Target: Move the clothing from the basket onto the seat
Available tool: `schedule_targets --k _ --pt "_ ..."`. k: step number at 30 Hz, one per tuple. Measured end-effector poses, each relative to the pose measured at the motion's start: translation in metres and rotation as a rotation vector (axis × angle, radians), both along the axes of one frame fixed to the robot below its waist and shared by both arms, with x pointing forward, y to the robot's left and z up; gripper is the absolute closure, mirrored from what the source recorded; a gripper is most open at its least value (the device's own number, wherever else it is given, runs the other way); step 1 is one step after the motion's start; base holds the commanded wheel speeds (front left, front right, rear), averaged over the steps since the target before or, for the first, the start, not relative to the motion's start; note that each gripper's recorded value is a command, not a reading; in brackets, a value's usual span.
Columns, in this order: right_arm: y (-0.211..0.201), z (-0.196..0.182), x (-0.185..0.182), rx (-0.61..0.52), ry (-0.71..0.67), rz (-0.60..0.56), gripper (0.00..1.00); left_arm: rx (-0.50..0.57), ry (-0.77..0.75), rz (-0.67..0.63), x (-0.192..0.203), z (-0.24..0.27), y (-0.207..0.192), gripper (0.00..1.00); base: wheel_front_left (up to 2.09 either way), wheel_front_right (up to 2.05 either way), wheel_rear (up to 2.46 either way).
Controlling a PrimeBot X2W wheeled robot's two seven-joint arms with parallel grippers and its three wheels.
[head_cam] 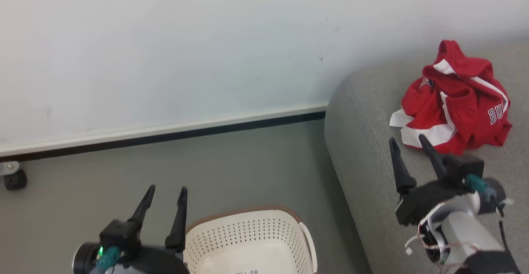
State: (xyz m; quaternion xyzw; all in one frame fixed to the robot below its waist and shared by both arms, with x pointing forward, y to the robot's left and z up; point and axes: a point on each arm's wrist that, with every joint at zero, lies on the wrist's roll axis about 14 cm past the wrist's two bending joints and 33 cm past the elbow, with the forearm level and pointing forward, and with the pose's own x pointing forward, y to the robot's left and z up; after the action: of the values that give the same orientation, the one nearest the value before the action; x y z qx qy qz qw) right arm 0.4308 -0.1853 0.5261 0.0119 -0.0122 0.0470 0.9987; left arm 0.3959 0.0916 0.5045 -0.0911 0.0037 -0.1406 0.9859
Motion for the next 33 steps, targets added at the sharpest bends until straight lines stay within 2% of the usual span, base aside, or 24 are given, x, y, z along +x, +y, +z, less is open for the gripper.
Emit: schedule_targets --k 9,17,33 --pt "0.017 -0.001 -0.033 0.054 -0.039 -0.004 0.00 -0.032 0.029 0.145 -0.029 -0.010 0.046 0.00 0.00 0.00 0.00" --pt "0.021 -0.003 -0.056 0.097 -0.058 -0.020 0.00 -0.044 0.055 0.236 -0.051 -0.021 0.069 0.00 0.00 0.00 0.00" --pt "0.014 0.000 -0.078 0.130 -0.082 -0.062 0.00 -0.037 0.029 0.311 -0.064 -0.016 0.086 0.00 0.00 0.00 0.00"
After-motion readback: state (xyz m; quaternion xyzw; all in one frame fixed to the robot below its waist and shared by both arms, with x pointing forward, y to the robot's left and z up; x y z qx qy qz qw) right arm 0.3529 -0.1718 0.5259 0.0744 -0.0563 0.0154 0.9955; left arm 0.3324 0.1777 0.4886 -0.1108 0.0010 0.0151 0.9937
